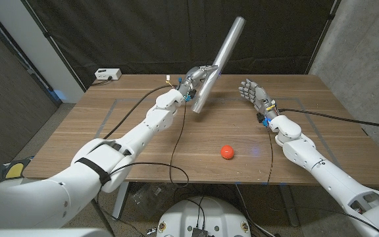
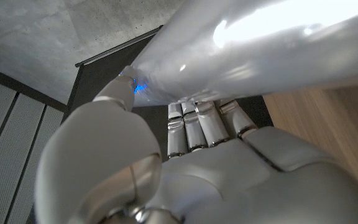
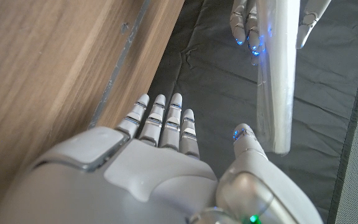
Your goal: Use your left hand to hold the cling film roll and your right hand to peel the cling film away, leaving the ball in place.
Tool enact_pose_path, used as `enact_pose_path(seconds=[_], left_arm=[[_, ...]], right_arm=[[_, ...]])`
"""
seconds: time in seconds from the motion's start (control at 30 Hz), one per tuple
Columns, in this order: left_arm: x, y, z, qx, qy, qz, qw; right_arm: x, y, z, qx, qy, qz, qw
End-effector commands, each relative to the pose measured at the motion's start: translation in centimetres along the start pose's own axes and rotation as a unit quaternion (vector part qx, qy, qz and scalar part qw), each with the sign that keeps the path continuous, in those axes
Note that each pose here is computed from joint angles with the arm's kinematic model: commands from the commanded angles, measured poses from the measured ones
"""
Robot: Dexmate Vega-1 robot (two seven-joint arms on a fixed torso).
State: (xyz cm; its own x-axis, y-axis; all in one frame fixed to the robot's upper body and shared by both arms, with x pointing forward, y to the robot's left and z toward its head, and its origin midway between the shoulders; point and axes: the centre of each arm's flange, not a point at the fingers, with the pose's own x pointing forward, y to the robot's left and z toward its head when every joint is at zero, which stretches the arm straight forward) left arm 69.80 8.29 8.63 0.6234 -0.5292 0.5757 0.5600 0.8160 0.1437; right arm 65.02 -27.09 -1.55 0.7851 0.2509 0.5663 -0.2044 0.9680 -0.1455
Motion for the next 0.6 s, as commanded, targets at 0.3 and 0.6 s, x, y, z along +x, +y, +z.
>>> enact_pose_path(seconds=[0.3, 0.6], left_arm=[[1.0, -1.3, -3.3, -0.279, 0.008, -0.054, 0.959], [1.4, -2.3, -4.9, -0.361, 0.032, -0.018, 0.932]], right_arm=[[0.4, 0.2, 0.7, -0.011, 0.003, 0.002, 0.9999], [0.5, 0.1, 1.0, -0.015, 0.004, 0.002, 0.9999]])
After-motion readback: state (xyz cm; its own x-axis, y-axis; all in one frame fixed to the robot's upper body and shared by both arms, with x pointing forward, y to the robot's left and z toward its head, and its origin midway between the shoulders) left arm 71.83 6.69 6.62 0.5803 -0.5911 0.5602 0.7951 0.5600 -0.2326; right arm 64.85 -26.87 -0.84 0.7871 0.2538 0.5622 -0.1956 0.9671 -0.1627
